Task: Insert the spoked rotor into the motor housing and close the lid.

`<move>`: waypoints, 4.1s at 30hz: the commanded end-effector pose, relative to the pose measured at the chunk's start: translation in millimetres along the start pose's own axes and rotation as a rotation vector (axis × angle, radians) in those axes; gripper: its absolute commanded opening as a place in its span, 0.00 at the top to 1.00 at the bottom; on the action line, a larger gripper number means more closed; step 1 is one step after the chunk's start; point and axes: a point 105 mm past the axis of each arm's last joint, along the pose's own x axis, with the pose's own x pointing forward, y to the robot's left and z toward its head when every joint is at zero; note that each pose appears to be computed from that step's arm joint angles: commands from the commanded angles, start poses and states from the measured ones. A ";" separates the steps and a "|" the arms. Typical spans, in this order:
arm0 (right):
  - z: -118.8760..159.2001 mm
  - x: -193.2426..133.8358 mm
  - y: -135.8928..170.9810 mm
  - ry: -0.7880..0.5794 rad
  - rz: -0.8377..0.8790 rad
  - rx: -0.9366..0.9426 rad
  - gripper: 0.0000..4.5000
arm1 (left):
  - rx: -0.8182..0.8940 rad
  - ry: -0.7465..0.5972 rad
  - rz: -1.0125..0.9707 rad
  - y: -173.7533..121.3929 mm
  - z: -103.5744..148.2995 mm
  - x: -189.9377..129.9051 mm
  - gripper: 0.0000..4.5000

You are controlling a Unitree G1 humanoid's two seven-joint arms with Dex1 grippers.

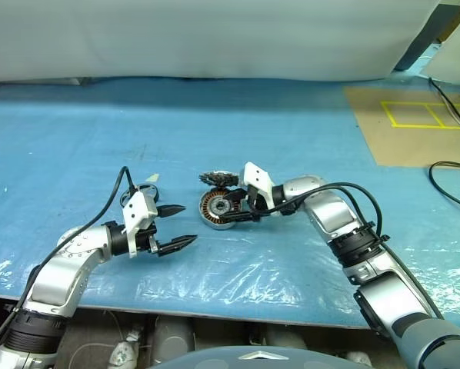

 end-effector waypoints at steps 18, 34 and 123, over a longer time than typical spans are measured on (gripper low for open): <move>14.4 7.8 3.4 -0.065 -0.004 -0.017 1.00 | 0.034 -0.016 -0.012 1.0 6.0 0.6 0.10; -3.9 16.1 -1.0 -0.034 -0.074 0.069 1.00 | 0.024 -0.013 -0.017 -3.9 4.7 1.6 0.10; -7.8 -56.7 13.7 -0.087 -0.081 0.201 1.00 | 0.032 0.087 0.168 62.5 51.1 -70.2 0.10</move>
